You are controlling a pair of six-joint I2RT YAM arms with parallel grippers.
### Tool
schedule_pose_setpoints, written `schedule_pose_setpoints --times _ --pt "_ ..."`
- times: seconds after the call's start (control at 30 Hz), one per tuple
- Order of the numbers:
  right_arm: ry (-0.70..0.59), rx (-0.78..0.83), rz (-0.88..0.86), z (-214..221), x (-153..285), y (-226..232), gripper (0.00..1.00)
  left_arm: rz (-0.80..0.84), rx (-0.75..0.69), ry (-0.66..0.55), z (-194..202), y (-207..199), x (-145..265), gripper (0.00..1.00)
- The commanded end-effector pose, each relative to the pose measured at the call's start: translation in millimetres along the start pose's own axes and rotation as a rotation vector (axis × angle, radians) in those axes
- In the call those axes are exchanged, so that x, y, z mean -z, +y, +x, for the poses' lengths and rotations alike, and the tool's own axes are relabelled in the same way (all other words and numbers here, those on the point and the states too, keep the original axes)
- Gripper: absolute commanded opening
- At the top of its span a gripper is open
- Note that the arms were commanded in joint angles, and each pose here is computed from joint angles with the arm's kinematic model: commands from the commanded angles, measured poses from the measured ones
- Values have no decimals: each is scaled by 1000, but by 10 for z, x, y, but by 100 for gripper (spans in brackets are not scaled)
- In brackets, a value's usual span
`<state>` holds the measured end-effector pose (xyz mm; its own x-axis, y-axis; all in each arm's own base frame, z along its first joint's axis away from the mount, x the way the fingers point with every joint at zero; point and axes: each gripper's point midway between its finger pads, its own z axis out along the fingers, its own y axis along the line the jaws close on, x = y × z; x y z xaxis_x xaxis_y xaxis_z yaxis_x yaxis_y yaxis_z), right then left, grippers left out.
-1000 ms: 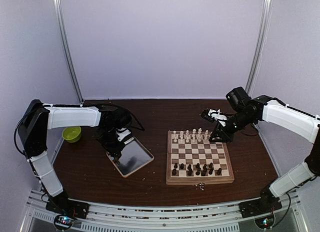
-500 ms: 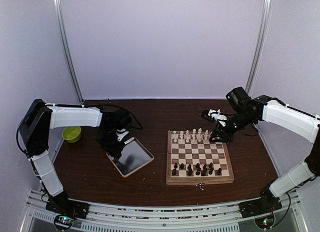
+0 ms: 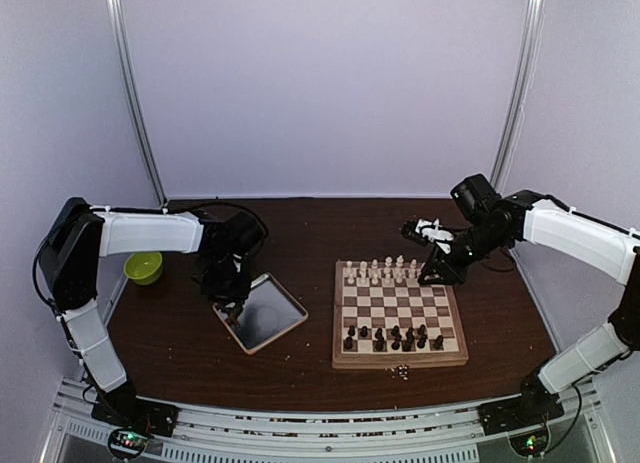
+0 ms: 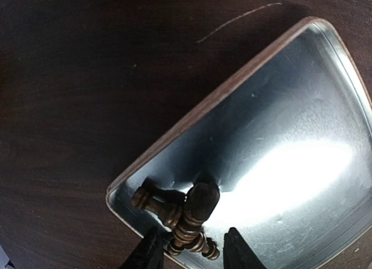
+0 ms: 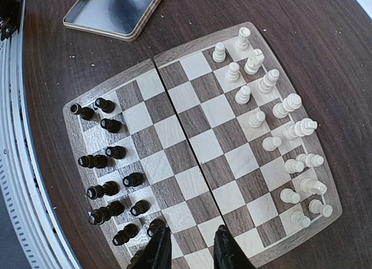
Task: Set up the chess pieces on the board
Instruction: Move the chess pile into the storage box.
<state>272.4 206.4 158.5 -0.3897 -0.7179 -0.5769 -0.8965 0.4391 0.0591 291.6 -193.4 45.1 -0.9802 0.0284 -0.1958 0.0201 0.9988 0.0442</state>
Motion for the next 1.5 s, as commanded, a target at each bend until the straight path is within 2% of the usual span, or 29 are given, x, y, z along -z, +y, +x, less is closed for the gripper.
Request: schedule_pose_setpoints --times 0.0,0.23,0.57,0.87,1.13,1.2,1.47 --pt "32 -5 -2 86 -58 -13 27 12 166 -34 -53 34 -31 39" --pt "44 -10 -9 116 -87 -15 27 2 281 19 34 85 -198 38" --pt "62 -17 -20 149 -132 -14 27 40 308 31 -56 52 -434 35" --pt "76 -22 -24 173 -161 -22 27 139 17 11 -194 -378 -423 33" --pt "89 -28 -38 187 -207 -19 28 281 -321 41 73 -823 -340 32" --pt "92 -30 -41 188 -216 -16 28 251 -395 29 117 -849 -305 34" --pt "100 -23 -51 180 -246 18 28 97 -395 60 167 -581 -394 35"
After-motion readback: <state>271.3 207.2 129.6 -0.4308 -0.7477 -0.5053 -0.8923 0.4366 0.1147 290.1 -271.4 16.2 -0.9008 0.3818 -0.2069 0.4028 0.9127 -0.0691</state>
